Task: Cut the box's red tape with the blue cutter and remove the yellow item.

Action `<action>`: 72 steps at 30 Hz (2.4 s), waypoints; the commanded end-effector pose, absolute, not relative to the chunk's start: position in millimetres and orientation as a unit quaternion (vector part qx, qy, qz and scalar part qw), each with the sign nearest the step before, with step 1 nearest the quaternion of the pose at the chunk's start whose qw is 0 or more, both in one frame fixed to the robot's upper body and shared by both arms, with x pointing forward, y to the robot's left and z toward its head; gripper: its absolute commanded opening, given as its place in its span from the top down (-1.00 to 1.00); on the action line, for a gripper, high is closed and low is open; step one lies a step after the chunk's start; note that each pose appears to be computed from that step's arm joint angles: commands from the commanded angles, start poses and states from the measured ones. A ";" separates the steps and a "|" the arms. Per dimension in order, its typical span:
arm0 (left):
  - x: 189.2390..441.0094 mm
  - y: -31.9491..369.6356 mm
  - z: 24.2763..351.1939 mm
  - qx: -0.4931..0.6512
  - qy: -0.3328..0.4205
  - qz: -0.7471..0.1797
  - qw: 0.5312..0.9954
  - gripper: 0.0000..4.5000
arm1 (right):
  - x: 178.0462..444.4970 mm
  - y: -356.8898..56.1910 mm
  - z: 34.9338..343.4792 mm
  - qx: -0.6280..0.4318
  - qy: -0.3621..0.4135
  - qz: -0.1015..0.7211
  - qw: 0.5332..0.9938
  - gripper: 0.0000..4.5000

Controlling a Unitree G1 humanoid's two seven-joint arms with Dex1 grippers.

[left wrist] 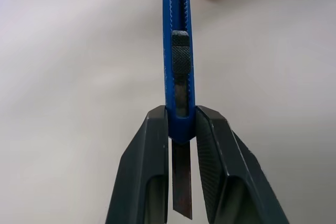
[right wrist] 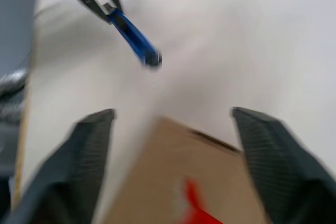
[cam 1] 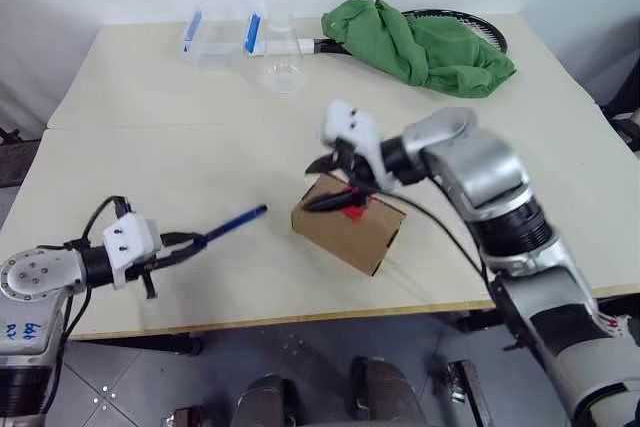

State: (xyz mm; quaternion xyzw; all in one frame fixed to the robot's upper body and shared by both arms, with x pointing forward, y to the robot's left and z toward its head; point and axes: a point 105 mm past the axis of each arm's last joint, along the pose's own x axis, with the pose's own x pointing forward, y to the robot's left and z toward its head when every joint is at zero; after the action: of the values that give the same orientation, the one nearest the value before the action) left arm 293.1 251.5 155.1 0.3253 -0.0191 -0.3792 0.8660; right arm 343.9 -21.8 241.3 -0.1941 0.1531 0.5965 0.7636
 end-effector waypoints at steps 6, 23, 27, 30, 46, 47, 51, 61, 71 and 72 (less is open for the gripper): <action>310.2 229.7 176.6 0.332 -0.144 -0.329 0.872 0.70 | 344.4 -15.0 277.9 -0.062 0.180 0.596 0.780 -0.99; 311.7 172.5 162.8 0.264 -0.182 -0.399 0.859 0.70 | 354.0 30.0 253.5 -0.087 0.239 0.617 0.745 -0.99; 312.9 171.5 164.2 0.264 -0.186 -0.398 0.859 0.70 | 353.5 30.8 248.3 -0.102 0.252 0.625 0.732 -0.99; 312.8 171.2 164.4 0.264 -0.187 -0.397 0.859 0.70 | 353.5 28.9 245.4 -0.111 0.261 0.626 0.726 -0.99; 314.2 173.9 168.3 0.275 -0.187 -0.400 0.854 0.70 | 358.8 25.0 241.9 -0.130 0.269 0.630 0.716 -0.44; 314.4 174.3 168.4 0.276 -0.187 -0.400 0.854 0.70 | 358.5 24.6 241.3 -0.134 0.269 0.631 0.715 -0.32; 313.4 173.8 169.5 0.274 -0.188 -0.400 0.854 0.70 | 358.0 25.2 244.2 -0.131 0.266 0.634 0.714 0.26; 321.6 179.5 166.3 0.259 -0.155 -0.383 0.873 0.70 | 357.7 24.8 253.0 -0.129 0.242 0.636 0.721 0.94; 326.6 232.5 192.9 0.225 -0.141 -0.270 0.926 -0.53 | 365.9 9.5 271.2 -0.126 0.200 0.611 0.755 0.94; 323.5 241.3 195.4 0.219 -0.138 -0.260 0.930 -0.67 | 367.1 7.0 273.0 -0.124 0.196 0.608 0.759 0.94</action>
State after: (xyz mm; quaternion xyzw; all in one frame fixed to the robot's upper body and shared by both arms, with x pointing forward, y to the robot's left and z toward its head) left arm 331.2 225.5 178.1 0.2223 -0.1163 -0.2860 0.9248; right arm 366.9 12.1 255.7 -0.1293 0.2287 0.6073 0.7498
